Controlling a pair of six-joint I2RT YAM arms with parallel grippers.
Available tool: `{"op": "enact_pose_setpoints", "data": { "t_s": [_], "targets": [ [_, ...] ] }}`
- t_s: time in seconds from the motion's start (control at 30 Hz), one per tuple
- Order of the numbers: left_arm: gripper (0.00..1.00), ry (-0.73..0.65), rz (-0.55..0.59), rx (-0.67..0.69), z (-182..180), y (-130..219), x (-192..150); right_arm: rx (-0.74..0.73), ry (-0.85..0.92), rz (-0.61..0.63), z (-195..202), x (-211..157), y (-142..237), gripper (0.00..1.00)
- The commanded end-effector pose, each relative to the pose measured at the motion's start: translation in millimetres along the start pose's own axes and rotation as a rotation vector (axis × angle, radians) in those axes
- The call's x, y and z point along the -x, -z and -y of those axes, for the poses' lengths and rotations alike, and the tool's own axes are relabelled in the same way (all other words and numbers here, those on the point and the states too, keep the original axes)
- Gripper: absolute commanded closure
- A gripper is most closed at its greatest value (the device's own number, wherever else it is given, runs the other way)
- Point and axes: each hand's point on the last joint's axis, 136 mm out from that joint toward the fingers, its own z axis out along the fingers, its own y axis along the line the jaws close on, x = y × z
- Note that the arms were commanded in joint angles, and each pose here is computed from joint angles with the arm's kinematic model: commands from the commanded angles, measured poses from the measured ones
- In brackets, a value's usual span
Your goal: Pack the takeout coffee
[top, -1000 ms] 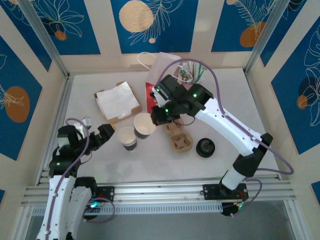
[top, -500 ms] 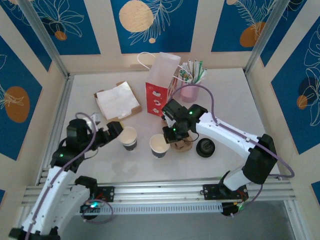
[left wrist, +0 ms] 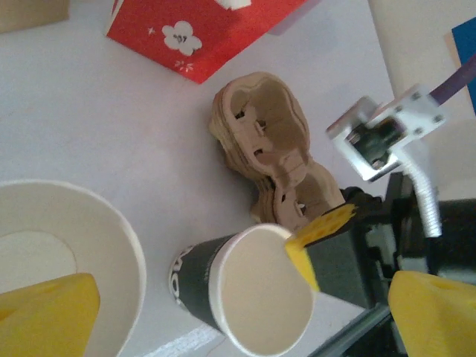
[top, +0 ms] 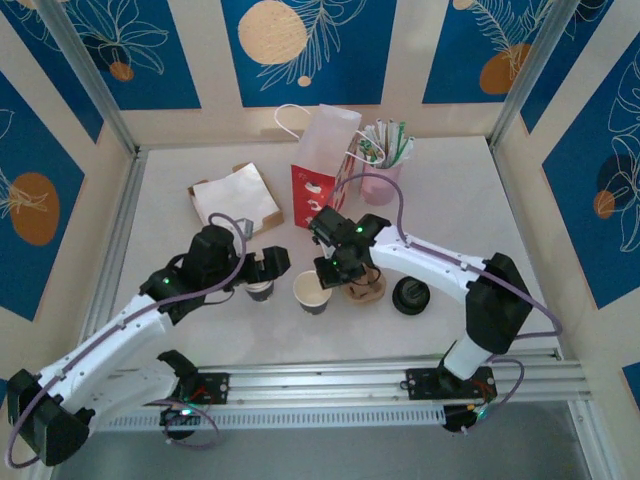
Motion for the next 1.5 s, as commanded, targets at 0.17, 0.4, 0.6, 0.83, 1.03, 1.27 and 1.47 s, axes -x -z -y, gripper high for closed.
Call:
{"op": "enact_pose_setpoints", "data": {
  "t_s": [0.17,0.4,0.6,0.83,1.03,1.27,1.47],
  "targets": [
    [0.00,-0.057,0.090,-0.014,13.2,4.7,20.1,0.000,-0.003,0.005,-9.6,3.5,0.9,0.87],
    [0.00,-0.074,0.092,-0.017,16.5,6.7,19.1,-0.014,-0.001,0.039,-6.4,4.9,21.2,0.65],
    [0.00,-0.126,0.097,-0.035,38.8,21.9,29.6,-0.025,-0.025,0.118,5.1,3.3,61.2,0.36],
    [0.00,-0.190,0.077,-0.067,67.6,12.5,26.3,-0.074,-0.150,0.273,51.2,-8.1,110.0,0.00],
    [0.00,-0.289,0.016,-0.077,96.4,-11.3,11.8,-0.105,-0.334,0.385,103.8,-23.7,137.8,0.01],
    [0.00,-0.423,-0.065,-0.041,119.0,-42.1,-10.4,-0.049,-0.529,0.361,141.5,-41.9,120.4,0.01],
    [0.00,-0.455,-0.124,-0.112,140.3,-66.1,-35.7,-0.057,-0.597,0.245,158.9,-50.4,90.1,0.01]
  ]
}}
